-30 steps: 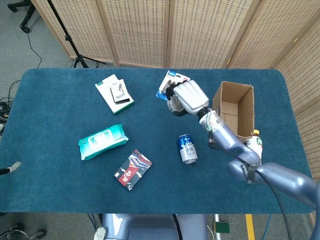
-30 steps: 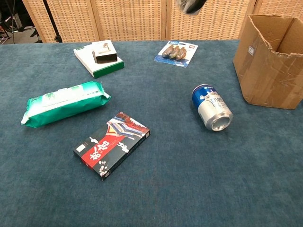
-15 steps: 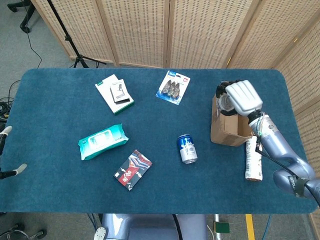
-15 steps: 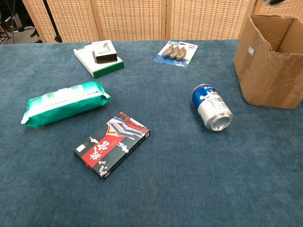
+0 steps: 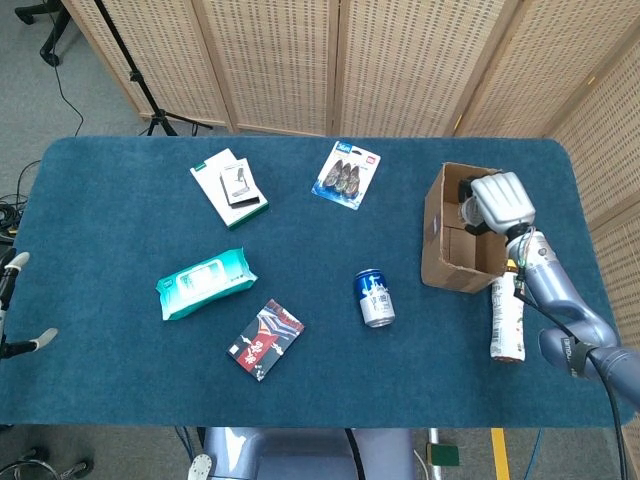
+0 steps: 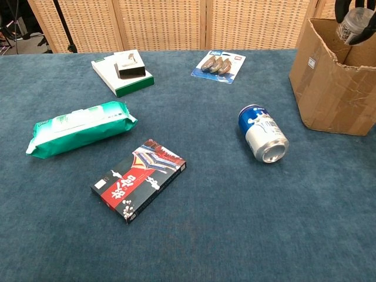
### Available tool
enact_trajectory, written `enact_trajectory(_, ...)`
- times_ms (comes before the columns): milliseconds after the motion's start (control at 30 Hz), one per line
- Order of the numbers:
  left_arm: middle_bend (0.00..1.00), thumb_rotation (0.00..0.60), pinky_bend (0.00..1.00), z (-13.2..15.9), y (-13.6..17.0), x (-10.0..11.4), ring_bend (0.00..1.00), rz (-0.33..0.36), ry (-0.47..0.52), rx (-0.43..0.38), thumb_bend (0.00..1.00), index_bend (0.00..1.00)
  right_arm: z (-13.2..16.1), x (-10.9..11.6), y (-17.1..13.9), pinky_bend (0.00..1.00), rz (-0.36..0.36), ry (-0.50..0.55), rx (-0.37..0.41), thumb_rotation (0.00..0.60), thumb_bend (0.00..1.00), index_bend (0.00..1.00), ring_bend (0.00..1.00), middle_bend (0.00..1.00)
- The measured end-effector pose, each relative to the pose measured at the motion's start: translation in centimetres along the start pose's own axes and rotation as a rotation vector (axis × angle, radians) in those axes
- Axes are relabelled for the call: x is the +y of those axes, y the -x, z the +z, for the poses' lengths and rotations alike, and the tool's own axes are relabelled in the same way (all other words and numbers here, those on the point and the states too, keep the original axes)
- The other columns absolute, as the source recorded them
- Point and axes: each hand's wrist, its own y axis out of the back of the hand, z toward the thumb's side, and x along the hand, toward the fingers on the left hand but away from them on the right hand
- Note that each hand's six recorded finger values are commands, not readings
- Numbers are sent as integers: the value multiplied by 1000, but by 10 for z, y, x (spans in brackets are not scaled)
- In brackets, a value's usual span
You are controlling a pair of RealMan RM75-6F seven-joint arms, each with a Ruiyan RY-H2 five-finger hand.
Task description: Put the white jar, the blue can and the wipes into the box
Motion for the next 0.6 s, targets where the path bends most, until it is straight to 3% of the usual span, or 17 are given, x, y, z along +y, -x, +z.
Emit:
enact_trajectory(100, 0, 600, 0, -1, 0, 1, 0, 1, 2, 3, 0, 0, -4, -8, 4, 310, 23, -14, -13, 600, 174, 134, 104, 79)
enact_trajectory(167, 0, 600, 0, -2, 0, 1, 0, 1, 2, 5, 0, 0, -4, -11, 4, 259, 40, -23, -8, 600, 136, 70, 25, 12)
enact_trajectory(433, 0, 600, 0, -2, 1, 2, 0, 3, 6, 2, 0, 0, -1, 4, 0, 214, 10, -9, 10, 600, 129, 47, 0, 0)
enact_trajectory(600, 0, 600, 0, -2, 1, 2, 0, 0, 7, 2, 0, 0, 22, 35, -19, 210, -112, -30, 136, 600, 1, 47, 0, 8)
